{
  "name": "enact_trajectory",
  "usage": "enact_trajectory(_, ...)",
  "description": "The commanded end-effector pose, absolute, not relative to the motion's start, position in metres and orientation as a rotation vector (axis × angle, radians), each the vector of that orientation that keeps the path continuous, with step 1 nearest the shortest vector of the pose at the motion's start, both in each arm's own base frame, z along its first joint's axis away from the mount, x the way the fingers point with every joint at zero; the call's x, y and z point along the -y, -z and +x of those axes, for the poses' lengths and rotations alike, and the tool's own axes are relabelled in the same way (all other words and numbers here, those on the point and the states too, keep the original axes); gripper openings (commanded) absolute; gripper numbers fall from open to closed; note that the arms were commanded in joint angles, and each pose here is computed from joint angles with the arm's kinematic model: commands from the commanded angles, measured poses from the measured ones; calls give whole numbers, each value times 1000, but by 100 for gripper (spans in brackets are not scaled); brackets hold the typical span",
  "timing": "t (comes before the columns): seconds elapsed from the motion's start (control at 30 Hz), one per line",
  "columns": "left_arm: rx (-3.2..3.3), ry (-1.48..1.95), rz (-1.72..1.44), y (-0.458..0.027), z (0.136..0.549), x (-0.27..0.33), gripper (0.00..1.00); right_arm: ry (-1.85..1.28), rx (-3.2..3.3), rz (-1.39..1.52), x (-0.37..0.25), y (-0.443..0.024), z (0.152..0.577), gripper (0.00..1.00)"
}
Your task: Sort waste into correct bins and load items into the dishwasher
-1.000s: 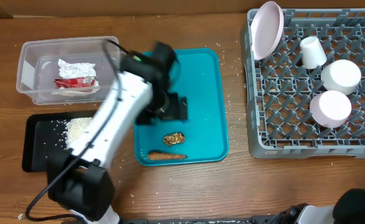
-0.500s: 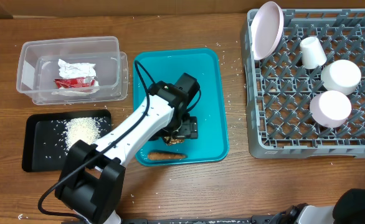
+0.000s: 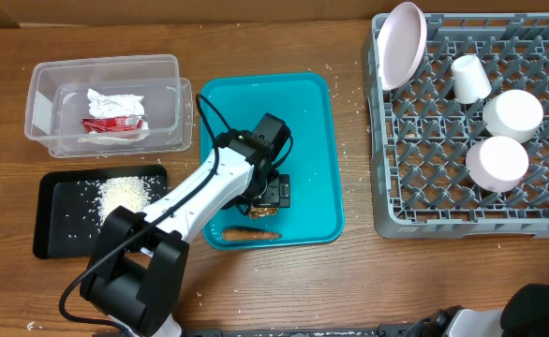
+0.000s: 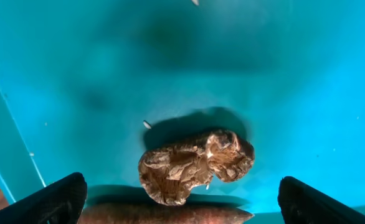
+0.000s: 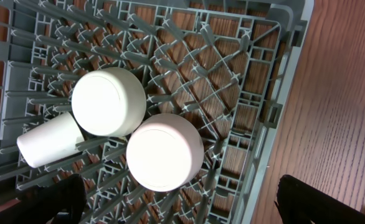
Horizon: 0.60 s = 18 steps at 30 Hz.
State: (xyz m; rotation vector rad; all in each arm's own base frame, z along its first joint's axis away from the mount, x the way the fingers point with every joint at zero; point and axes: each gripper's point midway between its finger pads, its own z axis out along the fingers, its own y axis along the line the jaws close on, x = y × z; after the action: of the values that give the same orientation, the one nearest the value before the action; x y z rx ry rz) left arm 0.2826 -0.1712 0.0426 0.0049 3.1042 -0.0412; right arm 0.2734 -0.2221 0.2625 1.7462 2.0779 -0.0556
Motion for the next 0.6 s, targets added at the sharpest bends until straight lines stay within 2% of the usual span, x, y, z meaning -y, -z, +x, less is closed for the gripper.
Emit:
enact_trajectory(0.0, -3133, 37, 151, -34, 274, 170, 100, 51, -2056, 1741, 223, -268, 274, 100)
enact_trajectory(0.3, -3149, 33, 151, -22, 272, 169, 100, 51, -2056, 1741, 223, -268, 274, 100)
enact_trajectory(0.57, -3203, -9, 178, 7, 271, 169, 100, 51, -2056, 1741, 223, -268, 274, 100)
